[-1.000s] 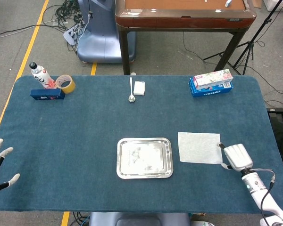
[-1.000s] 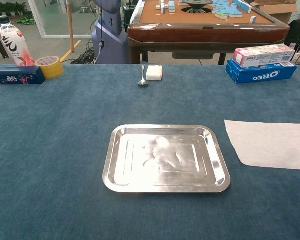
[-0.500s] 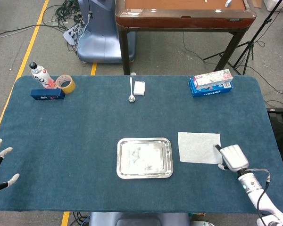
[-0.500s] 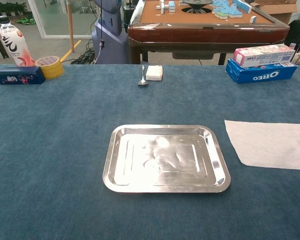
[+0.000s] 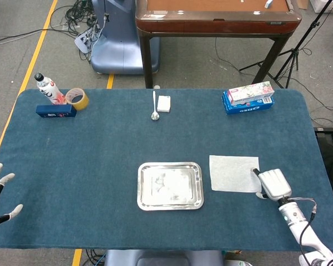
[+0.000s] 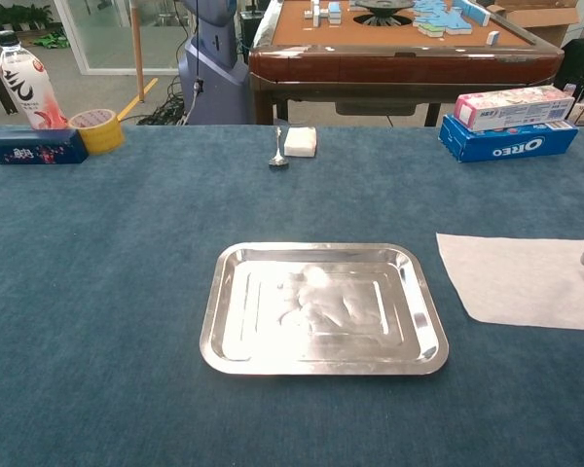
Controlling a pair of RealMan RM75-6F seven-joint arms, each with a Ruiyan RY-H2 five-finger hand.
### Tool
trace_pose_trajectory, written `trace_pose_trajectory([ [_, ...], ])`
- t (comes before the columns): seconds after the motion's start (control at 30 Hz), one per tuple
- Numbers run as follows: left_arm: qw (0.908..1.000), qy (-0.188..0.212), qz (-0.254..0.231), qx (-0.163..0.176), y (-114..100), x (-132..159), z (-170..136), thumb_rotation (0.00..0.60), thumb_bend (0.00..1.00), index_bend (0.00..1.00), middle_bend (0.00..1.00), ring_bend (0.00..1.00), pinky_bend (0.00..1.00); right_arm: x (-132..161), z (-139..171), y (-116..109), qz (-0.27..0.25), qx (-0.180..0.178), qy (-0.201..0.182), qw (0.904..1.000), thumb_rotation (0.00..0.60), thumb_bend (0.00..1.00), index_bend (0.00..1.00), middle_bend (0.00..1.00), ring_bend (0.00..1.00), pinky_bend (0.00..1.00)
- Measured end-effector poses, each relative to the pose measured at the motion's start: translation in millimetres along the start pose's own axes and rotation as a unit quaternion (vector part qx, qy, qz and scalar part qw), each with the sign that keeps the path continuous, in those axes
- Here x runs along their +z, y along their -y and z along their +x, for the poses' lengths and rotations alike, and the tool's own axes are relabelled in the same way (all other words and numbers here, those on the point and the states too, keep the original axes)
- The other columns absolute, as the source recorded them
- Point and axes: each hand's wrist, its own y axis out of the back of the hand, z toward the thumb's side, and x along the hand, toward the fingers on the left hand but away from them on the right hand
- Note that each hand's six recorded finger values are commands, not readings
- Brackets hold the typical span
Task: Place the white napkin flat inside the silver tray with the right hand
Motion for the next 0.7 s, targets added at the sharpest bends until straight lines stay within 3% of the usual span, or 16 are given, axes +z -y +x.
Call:
trace_pose_trajectory([
  [0.7,1.0000,0.000,0.000,-0.002,0.5,0.1,0.4,0.600,0.17,0.21,0.00,0.00,0.24,4.1,0.1,-3.5,-0.013,-0.001,-0.006,0.9999,0.600,0.27,0.37,1.00,1.00,1.00],
])
